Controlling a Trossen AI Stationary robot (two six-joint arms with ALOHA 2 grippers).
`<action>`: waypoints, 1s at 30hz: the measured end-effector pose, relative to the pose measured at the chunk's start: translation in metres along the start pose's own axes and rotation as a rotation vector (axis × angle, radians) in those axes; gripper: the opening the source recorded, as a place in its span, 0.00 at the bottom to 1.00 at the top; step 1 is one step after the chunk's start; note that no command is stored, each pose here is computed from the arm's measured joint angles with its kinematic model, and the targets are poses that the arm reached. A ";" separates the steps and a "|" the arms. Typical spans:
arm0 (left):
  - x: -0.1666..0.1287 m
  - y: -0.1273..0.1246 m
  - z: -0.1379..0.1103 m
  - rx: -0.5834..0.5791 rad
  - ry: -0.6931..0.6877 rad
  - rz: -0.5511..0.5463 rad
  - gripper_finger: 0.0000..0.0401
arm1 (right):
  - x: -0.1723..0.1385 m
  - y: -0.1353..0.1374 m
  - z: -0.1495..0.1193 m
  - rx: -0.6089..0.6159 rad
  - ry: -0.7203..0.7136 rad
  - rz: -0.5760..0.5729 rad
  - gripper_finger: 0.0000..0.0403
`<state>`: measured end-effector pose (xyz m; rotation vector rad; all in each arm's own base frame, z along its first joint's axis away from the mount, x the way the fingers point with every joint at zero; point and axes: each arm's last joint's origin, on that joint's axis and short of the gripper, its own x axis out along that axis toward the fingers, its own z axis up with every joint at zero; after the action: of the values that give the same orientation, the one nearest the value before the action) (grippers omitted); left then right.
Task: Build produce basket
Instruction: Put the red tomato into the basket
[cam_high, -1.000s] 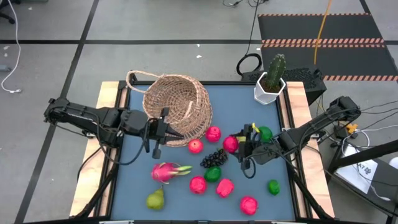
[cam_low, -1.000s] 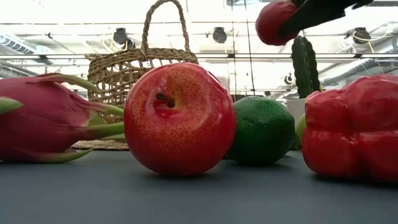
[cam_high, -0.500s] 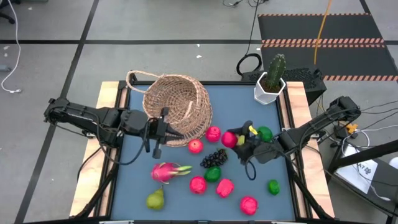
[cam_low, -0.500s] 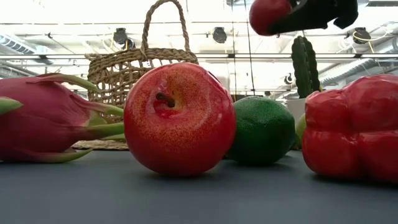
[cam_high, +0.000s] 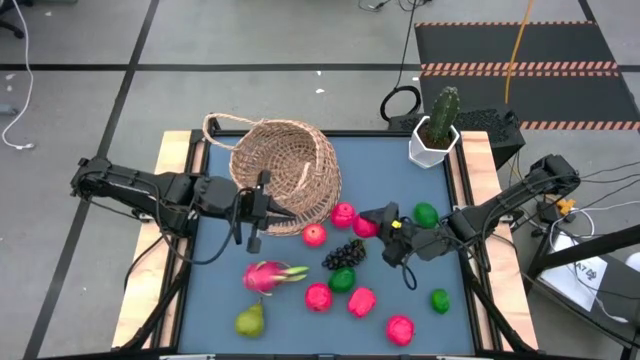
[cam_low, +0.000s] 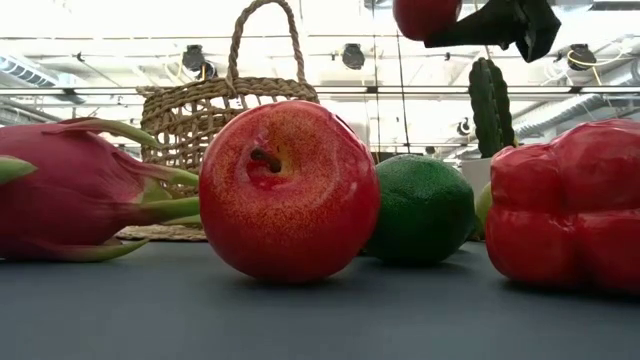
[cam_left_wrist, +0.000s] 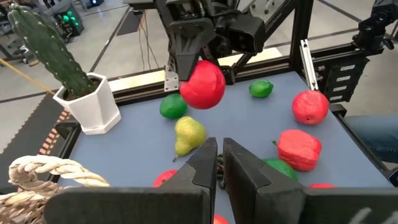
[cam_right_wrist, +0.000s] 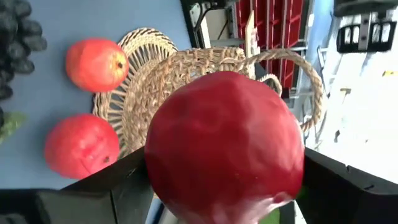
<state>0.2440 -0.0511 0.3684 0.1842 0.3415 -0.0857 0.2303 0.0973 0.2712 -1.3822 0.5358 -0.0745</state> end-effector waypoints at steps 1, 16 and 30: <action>0.000 0.000 0.000 0.000 0.000 0.000 0.08 | 0.000 0.000 0.000 -0.017 0.000 0.000 0.77; 0.000 0.000 0.000 0.000 0.000 0.000 0.08 | 0.000 0.000 0.000 -0.048 -0.001 0.001 0.77; 0.000 0.000 0.000 -0.004 0.001 0.000 0.08 | 0.000 0.000 0.000 -0.035 -0.003 0.002 0.80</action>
<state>0.2441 -0.0511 0.3682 0.1804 0.3424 -0.0847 0.2303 0.0974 0.2712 -1.4156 0.5379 -0.0619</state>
